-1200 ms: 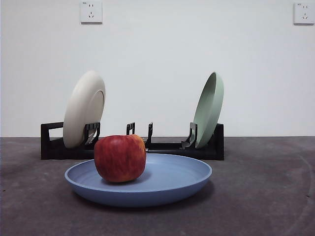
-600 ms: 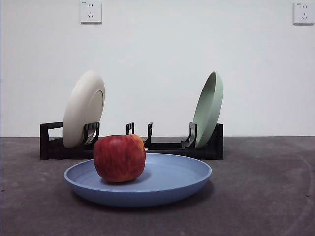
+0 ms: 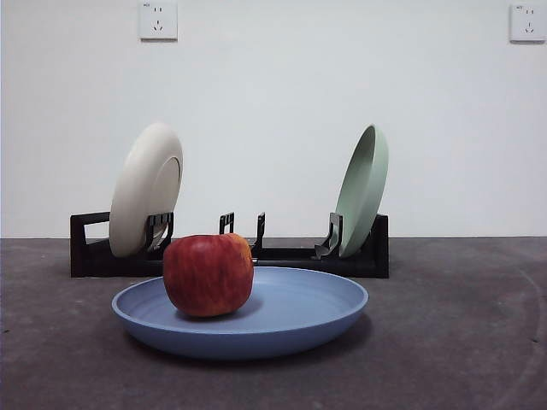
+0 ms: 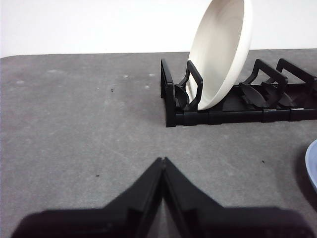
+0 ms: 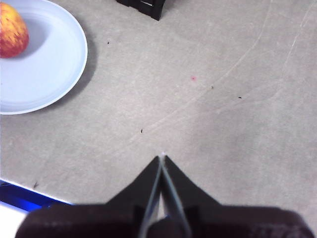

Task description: Take the blue plate from the plate rack,put the plate on the table,take the apple from the table,put the apple in the plate

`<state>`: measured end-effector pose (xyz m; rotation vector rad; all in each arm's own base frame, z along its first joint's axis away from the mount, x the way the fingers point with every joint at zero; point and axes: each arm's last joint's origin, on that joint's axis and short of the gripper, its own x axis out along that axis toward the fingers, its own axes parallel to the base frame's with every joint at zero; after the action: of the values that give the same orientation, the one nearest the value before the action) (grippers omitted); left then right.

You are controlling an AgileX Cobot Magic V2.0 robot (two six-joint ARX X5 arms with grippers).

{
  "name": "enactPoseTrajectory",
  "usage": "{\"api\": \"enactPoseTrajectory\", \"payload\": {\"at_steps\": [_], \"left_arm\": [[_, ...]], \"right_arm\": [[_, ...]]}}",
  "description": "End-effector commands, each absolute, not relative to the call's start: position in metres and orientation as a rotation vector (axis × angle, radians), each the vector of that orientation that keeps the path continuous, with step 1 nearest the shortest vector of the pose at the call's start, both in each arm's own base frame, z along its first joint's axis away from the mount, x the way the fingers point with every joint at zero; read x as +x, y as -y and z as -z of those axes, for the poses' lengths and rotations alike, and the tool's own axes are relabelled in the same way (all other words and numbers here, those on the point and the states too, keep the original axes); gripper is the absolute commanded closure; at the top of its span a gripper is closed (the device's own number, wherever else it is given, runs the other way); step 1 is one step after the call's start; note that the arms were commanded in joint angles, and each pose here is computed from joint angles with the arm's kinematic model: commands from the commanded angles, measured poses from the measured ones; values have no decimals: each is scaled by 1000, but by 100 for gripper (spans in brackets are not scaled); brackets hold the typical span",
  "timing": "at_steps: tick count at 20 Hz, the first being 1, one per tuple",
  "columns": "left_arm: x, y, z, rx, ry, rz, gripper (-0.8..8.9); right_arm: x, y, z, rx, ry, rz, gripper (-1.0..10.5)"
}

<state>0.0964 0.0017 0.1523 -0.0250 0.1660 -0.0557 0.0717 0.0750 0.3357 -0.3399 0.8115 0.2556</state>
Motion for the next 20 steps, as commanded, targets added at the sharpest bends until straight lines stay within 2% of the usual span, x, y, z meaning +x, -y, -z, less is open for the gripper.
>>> {"api": "enactPoseTrajectory", "payload": {"at_steps": [1, 9, 14, 18, 20], "left_arm": [[97, -2, -149, -31, -174, 51, 817], [97, -2, -149, -31, -174, 51, 817], [97, -2, -149, -31, -174, 51, 817], [97, -2, -149, -31, -174, 51, 817], [97, -2, -149, -31, -174, 51, 817]], "right_arm": [[72, -75, -334, -335, -813, -246, 945], [72, -75, -334, -340, -814, -242, 945], [81, -68, -336, -328, -795, -156, 945], [105, -49, -348, -285, -526, 5, 945], [116, -37, -347, -188, -344, 6, 945]]}}
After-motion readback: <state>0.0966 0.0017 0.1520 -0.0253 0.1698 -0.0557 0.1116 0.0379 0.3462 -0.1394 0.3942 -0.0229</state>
